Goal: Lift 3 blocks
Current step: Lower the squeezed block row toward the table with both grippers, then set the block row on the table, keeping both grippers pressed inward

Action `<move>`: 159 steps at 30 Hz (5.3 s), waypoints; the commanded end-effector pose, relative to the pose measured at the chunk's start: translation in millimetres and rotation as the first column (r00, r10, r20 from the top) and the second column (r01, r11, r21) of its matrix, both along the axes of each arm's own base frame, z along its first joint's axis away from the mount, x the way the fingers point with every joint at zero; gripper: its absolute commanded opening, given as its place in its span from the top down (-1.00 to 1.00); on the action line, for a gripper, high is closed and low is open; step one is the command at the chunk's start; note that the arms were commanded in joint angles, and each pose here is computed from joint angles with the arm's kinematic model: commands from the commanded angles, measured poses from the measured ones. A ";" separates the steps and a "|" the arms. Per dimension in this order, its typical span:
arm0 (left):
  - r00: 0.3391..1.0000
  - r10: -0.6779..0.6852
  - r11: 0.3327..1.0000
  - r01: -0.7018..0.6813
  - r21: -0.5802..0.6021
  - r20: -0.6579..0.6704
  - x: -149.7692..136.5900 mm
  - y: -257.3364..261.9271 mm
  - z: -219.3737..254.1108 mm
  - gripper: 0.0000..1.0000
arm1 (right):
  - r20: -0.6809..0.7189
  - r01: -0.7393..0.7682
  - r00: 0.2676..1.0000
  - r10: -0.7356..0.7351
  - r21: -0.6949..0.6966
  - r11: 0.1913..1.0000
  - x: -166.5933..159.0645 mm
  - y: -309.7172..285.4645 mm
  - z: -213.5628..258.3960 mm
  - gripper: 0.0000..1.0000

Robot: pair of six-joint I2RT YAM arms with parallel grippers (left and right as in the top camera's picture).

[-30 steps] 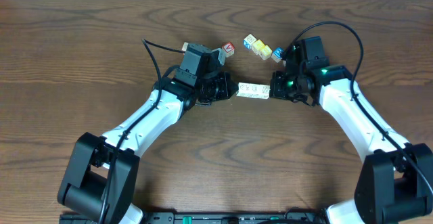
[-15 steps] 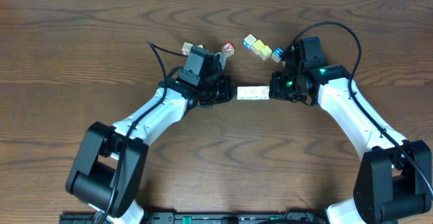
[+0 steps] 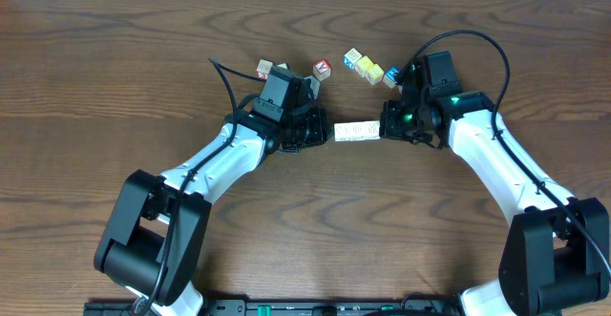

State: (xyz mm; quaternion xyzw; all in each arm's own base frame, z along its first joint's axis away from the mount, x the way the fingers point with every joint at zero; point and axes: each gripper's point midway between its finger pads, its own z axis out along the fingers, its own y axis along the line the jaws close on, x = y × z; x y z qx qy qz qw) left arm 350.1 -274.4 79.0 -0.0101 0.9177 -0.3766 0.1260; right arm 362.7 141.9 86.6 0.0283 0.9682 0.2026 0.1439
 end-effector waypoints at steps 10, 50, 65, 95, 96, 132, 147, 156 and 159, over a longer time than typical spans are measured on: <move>0.995 -0.096 0.993 0.095 -0.065 -0.011 -19.6 -29.3 10.0 0.86 | -0.060 -0.135 0.987 0.149 0.194 0.972 -22.0 55.4 4.7 0.98; 0.998 -0.068 0.997 0.068 -0.026 -0.009 -18.5 -22.6 -0.3 0.86 | -0.073 -0.132 0.986 0.148 0.192 0.972 -19.4 56.2 -4.9 0.98; 0.997 -0.067 0.998 0.066 -0.011 -0.041 -19.5 -21.8 -15.3 0.85 | -0.069 -0.133 0.987 0.148 0.192 0.972 -18.7 56.3 -4.7 0.98; 0.996 -0.055 0.998 0.054 -0.009 -0.064 -16.8 -23.7 -30.1 0.85 | -0.060 -0.106 0.991 0.117 0.174 0.979 -24.7 49.7 -34.7 0.97; 0.996 -0.055 0.998 0.054 -0.009 -0.065 -16.9 -23.6 -30.2 0.85 | -0.058 -0.105 0.991 0.116 0.174 0.979 -24.9 49.6 -35.7 0.98; 0.998 -0.043 0.998 0.045 0.049 -0.045 -18.2 -23.9 -37.4 0.86 | -0.099 -0.066 0.992 0.082 0.161 0.985 -20.7 48.0 -64.5 0.98; 0.996 -0.035 0.996 0.041 0.077 -0.087 -19.6 -21.9 -62.6 0.86 | -0.101 -0.064 0.992 0.080 0.154 0.986 -20.9 46.9 -65.3 0.98; 0.996 -0.037 0.996 0.043 0.081 -0.079 -18.6 -21.2 -62.3 0.86 | -0.097 -0.064 0.992 0.077 0.128 0.990 -21.1 42.4 -63.9 0.98; 0.997 -0.029 0.995 0.036 0.097 -0.071 -17.4 -18.5 -62.3 0.85 | -0.090 -0.059 0.994 0.070 0.114 0.992 -20.1 39.9 -61.1 0.98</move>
